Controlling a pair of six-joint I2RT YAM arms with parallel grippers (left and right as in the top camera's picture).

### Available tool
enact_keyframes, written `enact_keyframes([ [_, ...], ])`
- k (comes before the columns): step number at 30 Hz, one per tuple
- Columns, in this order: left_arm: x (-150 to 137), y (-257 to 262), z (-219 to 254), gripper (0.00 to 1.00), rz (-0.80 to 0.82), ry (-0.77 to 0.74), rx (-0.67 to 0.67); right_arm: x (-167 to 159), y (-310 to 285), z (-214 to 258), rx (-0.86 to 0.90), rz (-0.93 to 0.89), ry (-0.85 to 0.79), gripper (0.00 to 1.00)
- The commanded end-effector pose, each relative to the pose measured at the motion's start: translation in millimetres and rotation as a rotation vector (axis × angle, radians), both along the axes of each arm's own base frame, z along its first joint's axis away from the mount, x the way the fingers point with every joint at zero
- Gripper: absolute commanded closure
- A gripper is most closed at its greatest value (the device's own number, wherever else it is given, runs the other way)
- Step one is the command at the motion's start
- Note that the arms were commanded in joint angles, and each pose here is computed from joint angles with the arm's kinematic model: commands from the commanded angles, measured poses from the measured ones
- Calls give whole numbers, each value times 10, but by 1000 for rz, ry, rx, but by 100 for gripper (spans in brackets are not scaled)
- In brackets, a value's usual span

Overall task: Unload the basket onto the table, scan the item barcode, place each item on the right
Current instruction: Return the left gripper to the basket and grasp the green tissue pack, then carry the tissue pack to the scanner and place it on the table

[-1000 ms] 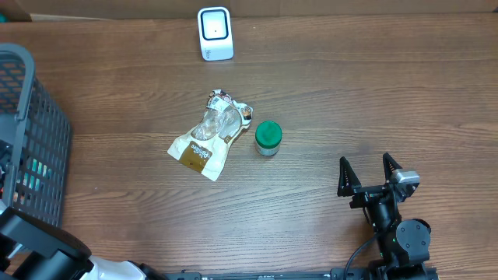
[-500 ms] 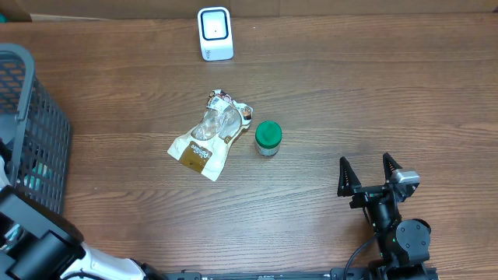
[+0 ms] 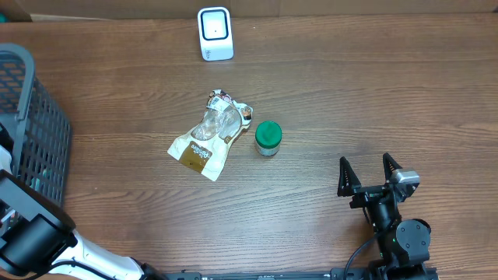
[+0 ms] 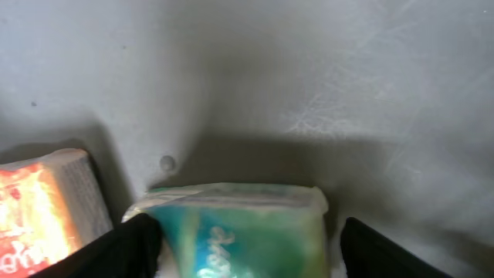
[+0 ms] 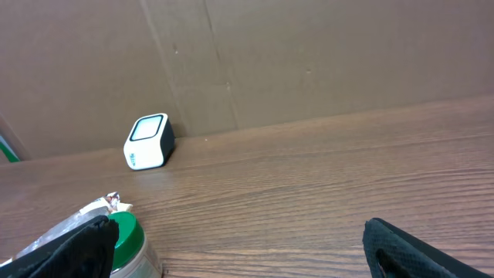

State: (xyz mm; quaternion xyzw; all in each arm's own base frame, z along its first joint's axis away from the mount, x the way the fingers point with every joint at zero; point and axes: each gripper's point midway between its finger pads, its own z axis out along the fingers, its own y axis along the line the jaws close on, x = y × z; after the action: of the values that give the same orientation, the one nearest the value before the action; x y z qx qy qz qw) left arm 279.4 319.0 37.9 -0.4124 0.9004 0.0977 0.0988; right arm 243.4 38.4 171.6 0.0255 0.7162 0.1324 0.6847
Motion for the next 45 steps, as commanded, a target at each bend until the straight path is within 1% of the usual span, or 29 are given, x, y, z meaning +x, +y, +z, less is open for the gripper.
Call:
enact_keyframes([
  [1, -52, -87, -290, 49, -20, 57, -59, 3, -2, -19, -4, 0, -4, 0],
  [2, -52, -86, -289, 65, -20, 57, -58, 3, -1, -19, -4, 1, -4, 0],
  [5, -48, -81, -280, 91, -19, 56, -57, 3, -1, -19, -4, 1, -4, 0],
  [6, -47, -81, -272, 96, -19, 56, -58, 3, -1, -19, -4, 1, -4, 0],
  [9, -54, -88, -198, 96, -19, 65, -67, 3, -2, -19, -4, 0, -4, 0],
  [11, -32, -65, -45, 96, -6, 65, -70, 3, -2, -19, -4, 0, -4, 0],
  [13, 15, -15, 161, 96, 20, 51, -64, 3, -1, -19, -4, 1, -4, 0],
  [16, 120, 94, 747, 96, 115, -14, -32, 3, -2, -19, -4, 0, -4, 0],
  [17, 150, 121, 1129, 96, 203, -73, -12, 3, -2, -19, -5, 0, -4, 0],
  [19, 175, 83, 1682, 96, 339, -189, -2, 3, -2, -19, -4, 0, -4, 0],
  [21, 226, -21, 2190, 96, 381, -323, -10, 3, -2, -19, -4, 0, -4, 0],
  [22, 261, -130, 2505, 96, 386, -417, -27, 3, -2, -19, -4, 0, -4, 0],
  [23, 318, -354, 2885, 96, 372, -546, -83, 3, -2, -19, -4, 0, -4, 0],
  [25, 354, -613, 3174, 96, 324, -640, -138, 3, -2, -19, -4, 0, -4, 0],
  [26, 381, -825, 3331, 96, 273, -688, -173, 3, -2, -19, -5, 0, -4, 0],
  [27, 388, -971, 3406, 96, 241, -703, -190, 3, -2, -19, -4, 0, -4, 0],
  [28, 389, -1142, 3451, 96, 208, -701, -206, 3, -2, -19, -4, 0, -4, 0],
  [30, 414, -1545, 3452, 96, 121, -650, -215, 3, -2, -19, -4, 0, -4, 0],
  [33, 494, -2002, 3297, 96, 9, -525, -176, 3, -2, -19, -5, 0, -4, 0],
  [34, 513, -2078, 3255, 96, -13, -500, -163, 3, -2, -19, -4, 0, -4, 0],
  [37, 645, -2512, 2960, 96, -140, -354, -56, 3, -2, -19, -5, 0, -4, 0],
  [40, 724, -2783, 2671, 96, -188, -263, 11, 3, -2, -19, -4, 0, -4, 0],
  [42, 767, -2930, 2460, 96, -210, -216, 30, 3, -2, -19, -5, 0, -4, 0],
  [45, 810, -3112, 1994, 96, -211, -139, 33, 3, -1, -19, -4, 1, -4, 0],
])
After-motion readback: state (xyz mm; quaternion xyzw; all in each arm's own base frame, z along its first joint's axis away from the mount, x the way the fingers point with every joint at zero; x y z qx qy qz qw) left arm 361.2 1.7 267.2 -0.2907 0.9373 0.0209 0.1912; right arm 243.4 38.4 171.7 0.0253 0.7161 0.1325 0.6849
